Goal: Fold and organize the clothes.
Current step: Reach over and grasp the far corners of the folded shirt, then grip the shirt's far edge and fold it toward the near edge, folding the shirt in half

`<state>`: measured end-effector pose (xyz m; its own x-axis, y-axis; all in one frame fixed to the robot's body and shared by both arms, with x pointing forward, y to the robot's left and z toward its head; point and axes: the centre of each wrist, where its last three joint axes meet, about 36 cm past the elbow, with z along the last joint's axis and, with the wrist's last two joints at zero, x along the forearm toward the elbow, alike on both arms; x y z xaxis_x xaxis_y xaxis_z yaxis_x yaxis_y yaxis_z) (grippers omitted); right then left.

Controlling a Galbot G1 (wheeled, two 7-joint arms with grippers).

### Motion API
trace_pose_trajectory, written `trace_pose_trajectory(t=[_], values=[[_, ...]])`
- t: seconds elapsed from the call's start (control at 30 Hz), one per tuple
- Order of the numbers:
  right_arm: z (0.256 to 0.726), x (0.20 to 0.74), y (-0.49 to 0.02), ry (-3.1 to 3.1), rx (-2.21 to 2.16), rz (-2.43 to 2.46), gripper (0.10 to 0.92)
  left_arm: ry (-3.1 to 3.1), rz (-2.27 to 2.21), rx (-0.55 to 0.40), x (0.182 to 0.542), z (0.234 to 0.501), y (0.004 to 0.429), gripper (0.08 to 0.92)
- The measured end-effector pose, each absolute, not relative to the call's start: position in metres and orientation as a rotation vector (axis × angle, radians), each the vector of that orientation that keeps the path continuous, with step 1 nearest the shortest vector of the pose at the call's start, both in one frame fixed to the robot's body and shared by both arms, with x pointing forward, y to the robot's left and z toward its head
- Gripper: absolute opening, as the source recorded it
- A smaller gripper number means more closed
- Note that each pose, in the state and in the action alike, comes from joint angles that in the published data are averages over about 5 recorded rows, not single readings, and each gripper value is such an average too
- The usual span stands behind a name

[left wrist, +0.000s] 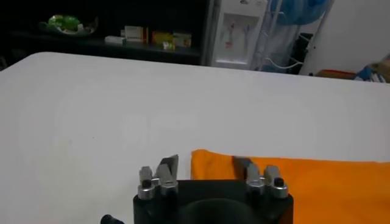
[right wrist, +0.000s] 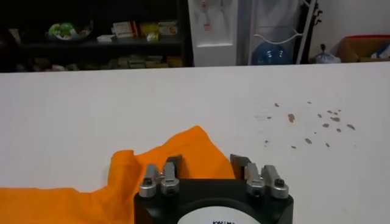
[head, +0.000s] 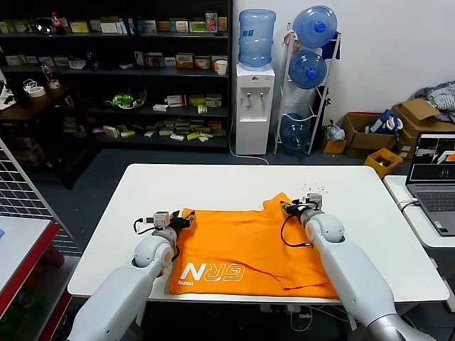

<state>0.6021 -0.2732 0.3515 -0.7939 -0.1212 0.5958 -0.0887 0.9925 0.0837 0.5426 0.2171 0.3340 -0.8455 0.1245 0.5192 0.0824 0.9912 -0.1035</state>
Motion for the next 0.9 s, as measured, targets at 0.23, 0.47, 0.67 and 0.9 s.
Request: trace_pose_trajectory(t=[0.23, 0.47, 0.67, 0.9], values=[[0.350, 0.601, -0.273, -2.493, 0.159, -0.071, 0.280, -2.577, 0.102, -0.147, 0.542, 0.331, 0.218, 0.356], [0.350, 0.597, -0.273, -2.508, 0.172, -0.082, 0.126, -2.578, 0.109, -0.152, 0.540, 0.331, 0.216, 0.157], [0.354, 0.591, -0.277, -2.558, 0.176, -0.099, 0.124, -2.595, 0.113, -0.151, 0.536, 0.331, 0.216, 0.094], [0.361, 0.574, -0.286, -2.607, 0.172, -0.129, 0.124, -2.648, 0.107, -0.154, 0.529, 0.339, 0.216, 0.094]])
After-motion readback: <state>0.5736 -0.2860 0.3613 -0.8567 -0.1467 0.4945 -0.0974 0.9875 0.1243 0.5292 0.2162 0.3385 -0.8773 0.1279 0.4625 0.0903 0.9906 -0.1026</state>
